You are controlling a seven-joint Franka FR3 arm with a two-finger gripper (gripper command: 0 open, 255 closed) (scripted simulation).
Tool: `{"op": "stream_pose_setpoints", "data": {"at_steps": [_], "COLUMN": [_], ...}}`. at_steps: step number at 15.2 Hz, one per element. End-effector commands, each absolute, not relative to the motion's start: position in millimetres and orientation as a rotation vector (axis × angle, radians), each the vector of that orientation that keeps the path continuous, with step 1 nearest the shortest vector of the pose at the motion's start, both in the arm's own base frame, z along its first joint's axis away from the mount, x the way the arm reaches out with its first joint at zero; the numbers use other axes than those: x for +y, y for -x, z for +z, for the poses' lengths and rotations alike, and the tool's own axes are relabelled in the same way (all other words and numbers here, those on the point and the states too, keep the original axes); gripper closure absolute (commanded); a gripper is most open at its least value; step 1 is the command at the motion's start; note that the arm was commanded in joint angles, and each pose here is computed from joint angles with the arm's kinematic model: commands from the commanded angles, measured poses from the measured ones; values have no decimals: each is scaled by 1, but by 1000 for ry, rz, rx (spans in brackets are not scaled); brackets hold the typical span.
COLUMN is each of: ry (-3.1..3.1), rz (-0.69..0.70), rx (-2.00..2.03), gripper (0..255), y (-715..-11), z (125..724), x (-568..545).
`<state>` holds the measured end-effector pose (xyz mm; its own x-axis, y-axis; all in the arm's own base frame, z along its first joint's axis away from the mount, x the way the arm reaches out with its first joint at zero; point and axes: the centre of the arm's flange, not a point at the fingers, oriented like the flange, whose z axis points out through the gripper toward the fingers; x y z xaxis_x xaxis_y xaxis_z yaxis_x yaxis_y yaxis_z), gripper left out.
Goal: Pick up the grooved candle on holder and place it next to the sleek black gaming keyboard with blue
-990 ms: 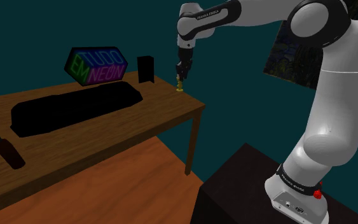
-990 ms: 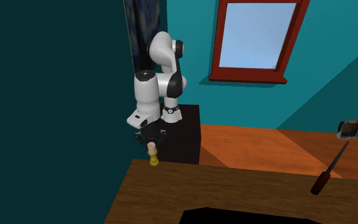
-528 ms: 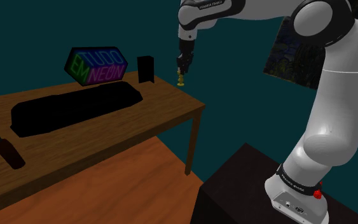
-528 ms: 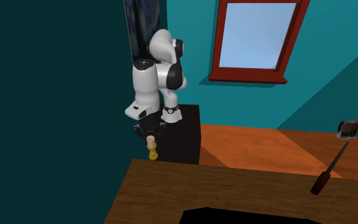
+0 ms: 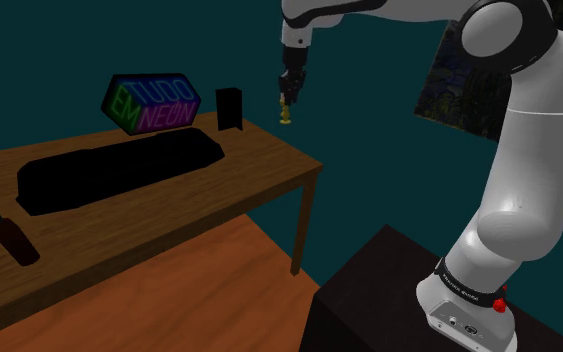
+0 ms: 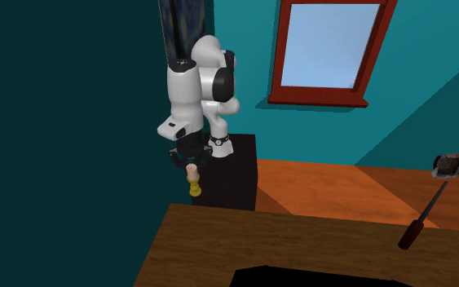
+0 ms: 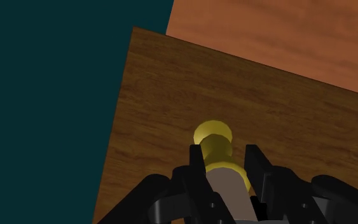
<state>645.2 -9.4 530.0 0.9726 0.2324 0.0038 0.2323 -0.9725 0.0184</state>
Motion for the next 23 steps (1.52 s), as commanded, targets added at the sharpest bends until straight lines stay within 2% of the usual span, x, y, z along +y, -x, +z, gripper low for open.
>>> {"op": "stream_pose_setpoints", "data": {"at_steps": [1, 3, 23], "ry": [-3102, -3102, -3102], "rz": [9, 9, 9], "rx": [366, 366, 366], "gripper": [255, 255, 255], "y": [-645, -645, -711], "z": [541, 546, 478], "x": [-9, -9, 237]}}
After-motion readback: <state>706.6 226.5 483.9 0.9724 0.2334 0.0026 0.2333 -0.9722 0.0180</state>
